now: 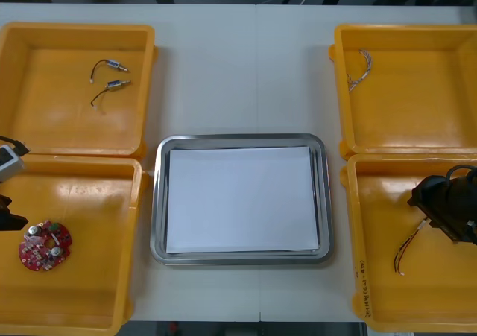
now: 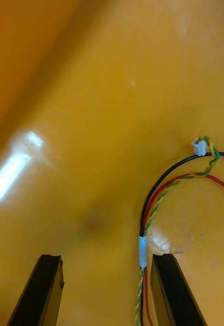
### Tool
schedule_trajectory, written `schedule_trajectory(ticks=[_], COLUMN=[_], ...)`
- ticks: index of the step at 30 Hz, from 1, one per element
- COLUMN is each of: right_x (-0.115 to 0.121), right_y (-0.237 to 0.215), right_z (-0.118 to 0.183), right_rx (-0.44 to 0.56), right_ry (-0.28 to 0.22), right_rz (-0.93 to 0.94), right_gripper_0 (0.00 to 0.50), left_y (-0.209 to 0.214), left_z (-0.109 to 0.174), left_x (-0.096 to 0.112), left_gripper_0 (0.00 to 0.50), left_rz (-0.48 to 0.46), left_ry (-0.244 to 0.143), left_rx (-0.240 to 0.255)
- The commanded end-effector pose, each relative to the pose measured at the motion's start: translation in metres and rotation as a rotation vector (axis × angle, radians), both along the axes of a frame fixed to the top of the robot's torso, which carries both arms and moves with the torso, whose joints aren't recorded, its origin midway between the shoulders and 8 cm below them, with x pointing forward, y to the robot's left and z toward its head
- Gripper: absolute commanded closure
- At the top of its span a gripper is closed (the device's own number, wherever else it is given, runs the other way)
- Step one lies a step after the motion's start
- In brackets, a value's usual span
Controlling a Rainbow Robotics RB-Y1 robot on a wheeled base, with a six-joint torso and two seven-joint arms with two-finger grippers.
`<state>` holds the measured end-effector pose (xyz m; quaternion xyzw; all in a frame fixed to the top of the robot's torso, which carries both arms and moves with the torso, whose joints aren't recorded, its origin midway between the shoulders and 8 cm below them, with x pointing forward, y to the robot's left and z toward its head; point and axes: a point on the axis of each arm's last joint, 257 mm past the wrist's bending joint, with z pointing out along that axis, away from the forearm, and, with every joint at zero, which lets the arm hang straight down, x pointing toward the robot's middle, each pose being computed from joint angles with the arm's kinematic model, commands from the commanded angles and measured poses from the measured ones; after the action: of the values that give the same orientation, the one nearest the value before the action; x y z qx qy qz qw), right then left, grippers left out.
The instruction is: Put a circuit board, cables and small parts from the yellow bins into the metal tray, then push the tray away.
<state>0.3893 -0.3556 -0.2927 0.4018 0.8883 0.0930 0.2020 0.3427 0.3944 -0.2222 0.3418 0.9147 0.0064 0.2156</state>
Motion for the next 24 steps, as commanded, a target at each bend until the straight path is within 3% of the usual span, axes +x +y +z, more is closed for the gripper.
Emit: schedule_trajectory(ticks=[1,6,14,24], right_x=[-0.014,-0.015,-0.017,-0.019], right_y=[0.0,-0.006,-0.009,-0.006], right_z=[-0.017,-0.022,-0.028,-0.034], right_rx=[-0.037,-0.06,-0.088,-0.091], right_ry=[0.022,0.006,0.001,0.008], right_rz=[0.055,0.064,0.069,0.068], right_gripper_0=[0.0,0.0,0.0,0.0], left_y=[0.017,0.019,0.01,-0.006], left_z=[0.017,0.007,-0.013,-0.038], left_x=[0.015,0.02,0.029,0.039], left_gripper_0=[0.0,0.0,0.0,0.0], left_rz=[-0.079,-0.083,-0.08,-0.109], left_ry=[-0.029,-0.019,-0.021,-0.055], left_rx=[0.132,0.188,0.168,0.146])
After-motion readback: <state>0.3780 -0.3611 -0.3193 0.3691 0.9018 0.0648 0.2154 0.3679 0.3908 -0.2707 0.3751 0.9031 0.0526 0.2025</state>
